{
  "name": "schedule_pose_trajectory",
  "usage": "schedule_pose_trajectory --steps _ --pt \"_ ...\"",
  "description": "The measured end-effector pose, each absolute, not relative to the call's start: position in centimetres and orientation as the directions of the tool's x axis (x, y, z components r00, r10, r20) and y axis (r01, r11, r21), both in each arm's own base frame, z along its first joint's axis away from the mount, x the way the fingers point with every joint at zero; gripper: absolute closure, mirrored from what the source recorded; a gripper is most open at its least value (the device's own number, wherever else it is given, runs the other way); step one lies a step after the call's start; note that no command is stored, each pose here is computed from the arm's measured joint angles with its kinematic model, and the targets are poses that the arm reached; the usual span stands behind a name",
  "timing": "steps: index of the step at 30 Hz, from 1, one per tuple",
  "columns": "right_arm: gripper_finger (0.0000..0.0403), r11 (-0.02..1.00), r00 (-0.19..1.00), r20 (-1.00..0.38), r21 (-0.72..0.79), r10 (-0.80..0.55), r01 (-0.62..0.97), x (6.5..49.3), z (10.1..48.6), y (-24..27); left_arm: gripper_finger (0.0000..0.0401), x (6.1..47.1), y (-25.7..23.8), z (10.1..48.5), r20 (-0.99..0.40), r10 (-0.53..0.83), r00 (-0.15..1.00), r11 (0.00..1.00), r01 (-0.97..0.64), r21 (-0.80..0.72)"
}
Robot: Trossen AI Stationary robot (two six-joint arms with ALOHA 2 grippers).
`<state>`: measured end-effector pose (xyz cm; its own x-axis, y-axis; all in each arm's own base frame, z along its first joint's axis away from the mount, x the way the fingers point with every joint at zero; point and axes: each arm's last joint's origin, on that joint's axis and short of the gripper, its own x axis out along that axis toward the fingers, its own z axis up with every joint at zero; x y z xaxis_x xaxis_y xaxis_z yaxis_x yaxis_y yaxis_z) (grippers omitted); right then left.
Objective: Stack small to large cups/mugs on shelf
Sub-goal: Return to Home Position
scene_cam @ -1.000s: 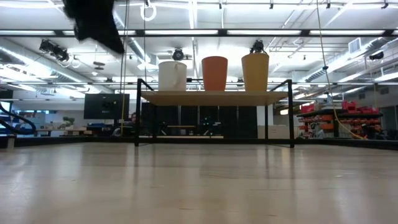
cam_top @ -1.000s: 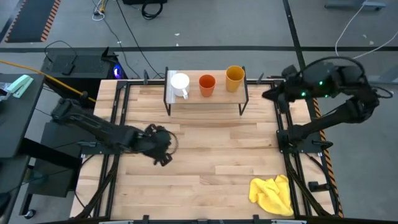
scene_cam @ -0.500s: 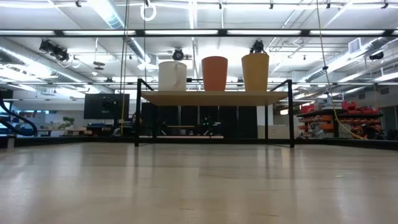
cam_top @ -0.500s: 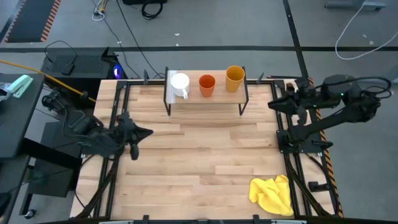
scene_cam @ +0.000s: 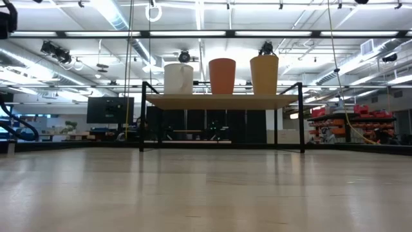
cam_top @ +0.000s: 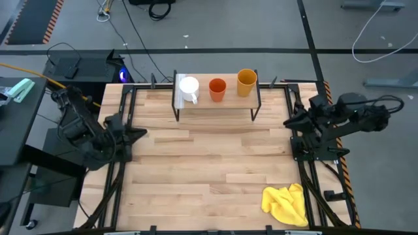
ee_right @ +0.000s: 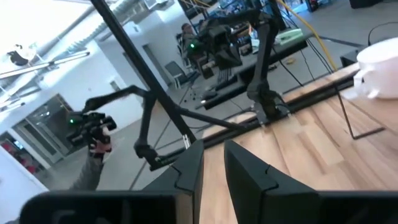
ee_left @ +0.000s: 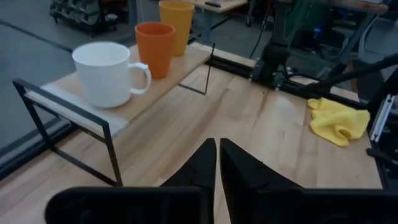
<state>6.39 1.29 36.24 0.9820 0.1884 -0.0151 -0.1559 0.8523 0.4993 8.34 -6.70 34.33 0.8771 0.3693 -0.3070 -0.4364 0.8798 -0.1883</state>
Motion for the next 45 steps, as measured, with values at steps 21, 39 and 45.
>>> schedule_pose_trajectory --steps 21,39,45 --pt "0.0331 0.883 0.959 0.121 0.375 0.255 -0.282 6.7 36.5 1.5 0.0371 6.4 -8.4 32.4 -0.228 0.143 0.963 0.910 -0.219 -0.353" --pt "0.0331 0.845 0.946 0.116 0.426 0.301 -0.322 6.6 36.5 1.7 0.0367 7.6 -13.9 37.3 0.116 -0.734 0.669 0.669 0.742 -0.047" --pt "0.0331 0.823 0.933 0.118 0.443 0.341 -0.357 6.6 36.5 1.8 0.0376 9.1 -13.1 35.9 0.081 -0.726 0.683 0.678 0.731 -0.080"
